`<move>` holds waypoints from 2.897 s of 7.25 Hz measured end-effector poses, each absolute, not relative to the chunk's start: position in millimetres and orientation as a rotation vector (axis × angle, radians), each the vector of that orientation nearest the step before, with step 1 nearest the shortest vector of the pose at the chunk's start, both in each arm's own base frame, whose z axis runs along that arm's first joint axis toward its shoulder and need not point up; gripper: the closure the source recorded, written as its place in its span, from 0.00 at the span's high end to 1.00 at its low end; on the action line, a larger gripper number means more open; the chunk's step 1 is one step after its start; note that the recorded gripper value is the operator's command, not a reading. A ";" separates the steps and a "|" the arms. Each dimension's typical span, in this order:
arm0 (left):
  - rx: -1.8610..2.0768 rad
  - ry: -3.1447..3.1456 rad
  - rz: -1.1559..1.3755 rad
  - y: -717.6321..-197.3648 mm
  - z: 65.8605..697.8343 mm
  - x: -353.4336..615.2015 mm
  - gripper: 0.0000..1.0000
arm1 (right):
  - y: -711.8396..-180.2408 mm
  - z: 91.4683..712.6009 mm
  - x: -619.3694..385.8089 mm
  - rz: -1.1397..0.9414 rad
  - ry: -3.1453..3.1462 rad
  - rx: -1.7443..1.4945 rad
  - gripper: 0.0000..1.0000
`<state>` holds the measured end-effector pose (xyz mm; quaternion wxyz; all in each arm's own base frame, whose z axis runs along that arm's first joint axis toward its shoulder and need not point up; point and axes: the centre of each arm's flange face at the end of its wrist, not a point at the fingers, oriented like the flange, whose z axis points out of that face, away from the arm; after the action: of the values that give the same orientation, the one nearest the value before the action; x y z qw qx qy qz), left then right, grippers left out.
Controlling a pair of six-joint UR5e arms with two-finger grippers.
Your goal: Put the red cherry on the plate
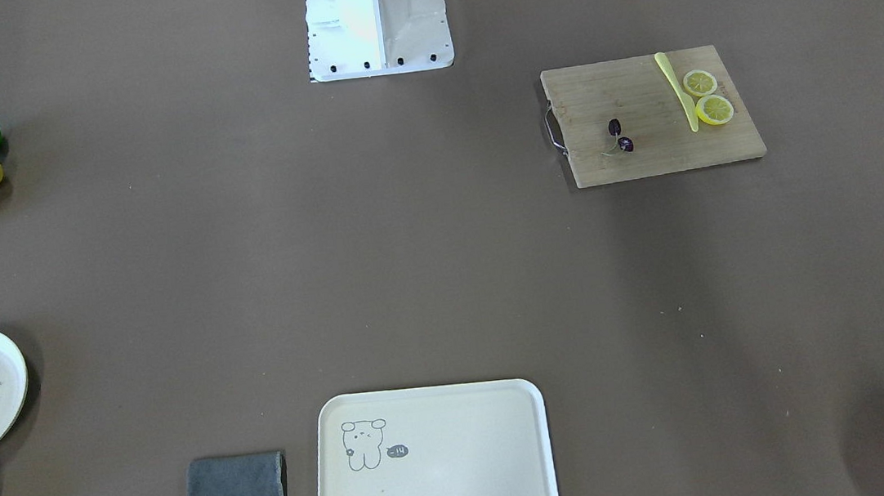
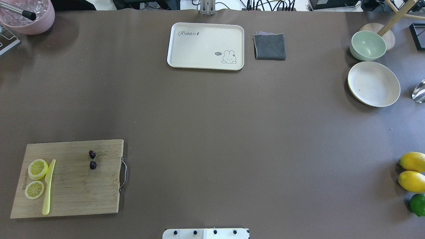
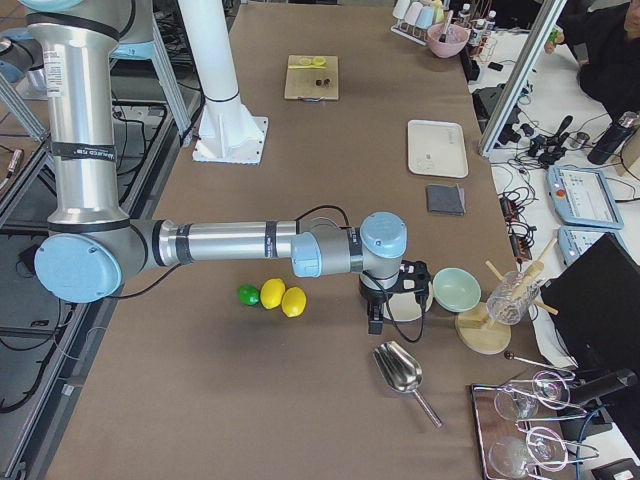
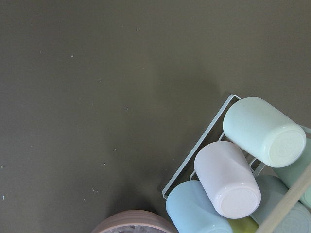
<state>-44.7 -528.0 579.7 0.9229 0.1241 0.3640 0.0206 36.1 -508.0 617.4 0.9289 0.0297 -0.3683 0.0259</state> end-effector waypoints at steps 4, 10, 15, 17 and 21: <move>0.240 0.773 0.041 -523.1 584.2 -43.4 0.98 | -507.6 617.8 36.2 0.053 -0.755 0.061 1.00; 0.236 0.773 0.039 -522.4 585.8 -43.1 0.98 | -507.7 614.6 35.9 0.052 -0.758 0.065 1.00; 0.234 0.774 0.036 -522.6 586.4 -43.0 0.98 | -506.6 615.5 35.9 0.051 -0.759 0.065 1.00; 0.235 0.774 0.036 -523.6 585.9 -42.9 0.98 | -502.4 621.1 34.4 0.051 -0.762 0.061 1.00; 0.251 0.788 0.047 -527.1 574.7 -41.2 0.98 | -518.4 641.8 -41.2 0.060 -0.788 0.118 1.00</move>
<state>-41.2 -527.1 574.7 0.9154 0.1220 0.3830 0.0227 -41.2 -518.4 641.8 0.9213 0.0574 -0.3834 0.0290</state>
